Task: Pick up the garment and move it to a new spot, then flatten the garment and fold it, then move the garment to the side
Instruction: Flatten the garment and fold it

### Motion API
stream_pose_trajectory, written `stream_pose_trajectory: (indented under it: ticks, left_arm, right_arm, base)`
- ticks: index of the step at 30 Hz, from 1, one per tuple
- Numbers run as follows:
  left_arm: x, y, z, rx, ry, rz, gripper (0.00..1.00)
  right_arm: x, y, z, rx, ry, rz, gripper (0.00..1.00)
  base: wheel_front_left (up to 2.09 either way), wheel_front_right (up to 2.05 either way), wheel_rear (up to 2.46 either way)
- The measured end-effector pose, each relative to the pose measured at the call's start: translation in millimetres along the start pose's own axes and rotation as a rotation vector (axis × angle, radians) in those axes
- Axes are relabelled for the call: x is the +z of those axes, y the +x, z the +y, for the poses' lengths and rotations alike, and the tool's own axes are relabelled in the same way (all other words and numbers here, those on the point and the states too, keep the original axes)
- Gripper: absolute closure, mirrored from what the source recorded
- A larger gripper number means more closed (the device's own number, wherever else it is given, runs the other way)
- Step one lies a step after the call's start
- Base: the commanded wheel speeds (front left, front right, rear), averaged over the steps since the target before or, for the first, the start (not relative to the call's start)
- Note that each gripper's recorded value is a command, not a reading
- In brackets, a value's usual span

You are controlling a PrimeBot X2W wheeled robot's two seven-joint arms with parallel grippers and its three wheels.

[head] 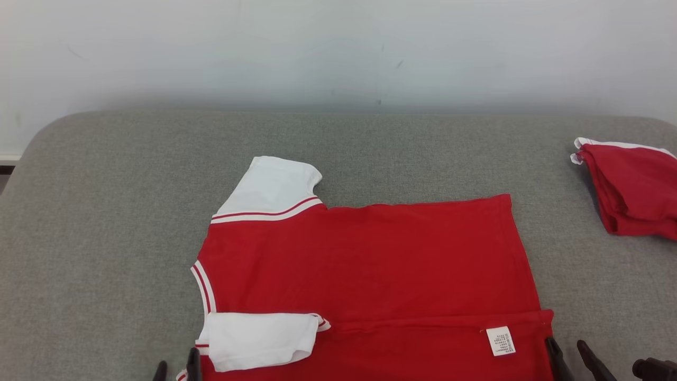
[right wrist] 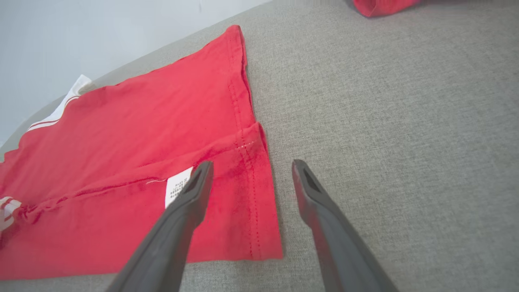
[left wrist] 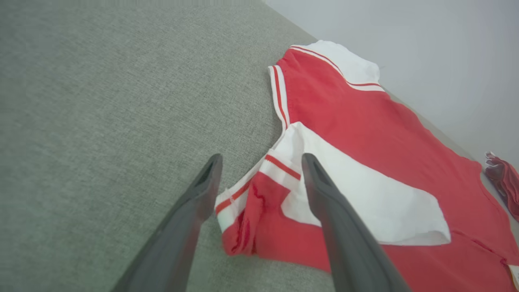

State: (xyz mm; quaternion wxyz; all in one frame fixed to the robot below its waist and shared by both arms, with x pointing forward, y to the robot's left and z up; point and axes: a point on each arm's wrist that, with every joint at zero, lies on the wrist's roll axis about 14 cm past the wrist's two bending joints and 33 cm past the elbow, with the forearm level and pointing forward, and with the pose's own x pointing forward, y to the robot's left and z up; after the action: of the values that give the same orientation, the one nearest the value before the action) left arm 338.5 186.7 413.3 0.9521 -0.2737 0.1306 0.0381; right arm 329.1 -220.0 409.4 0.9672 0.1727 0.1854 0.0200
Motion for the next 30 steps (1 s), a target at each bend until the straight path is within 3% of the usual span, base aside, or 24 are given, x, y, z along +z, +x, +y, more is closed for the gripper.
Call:
stream_pose_trajectory:
  ticks: [5,16,30]
  left_arm:
    - [48,0,-4,-0.016,0.145,-0.168,0.00]
    - [81,-15,-24,-0.060,0.386,-0.321,0.00]
    - [65,-11,-29,-0.086,0.453,-0.278,0.00]
  right_arm:
    - [20,1,15,0.031,-0.033,-0.110,0.00]
    - [26,4,39,0.090,-0.141,-0.210,0.00]
    - [38,2,58,0.086,-0.184,-0.289,0.00]
  base:
    - [0.00,0.00,0.00]
    - [0.00,0.00,0.00]
    - [0.00,0.00,0.00]
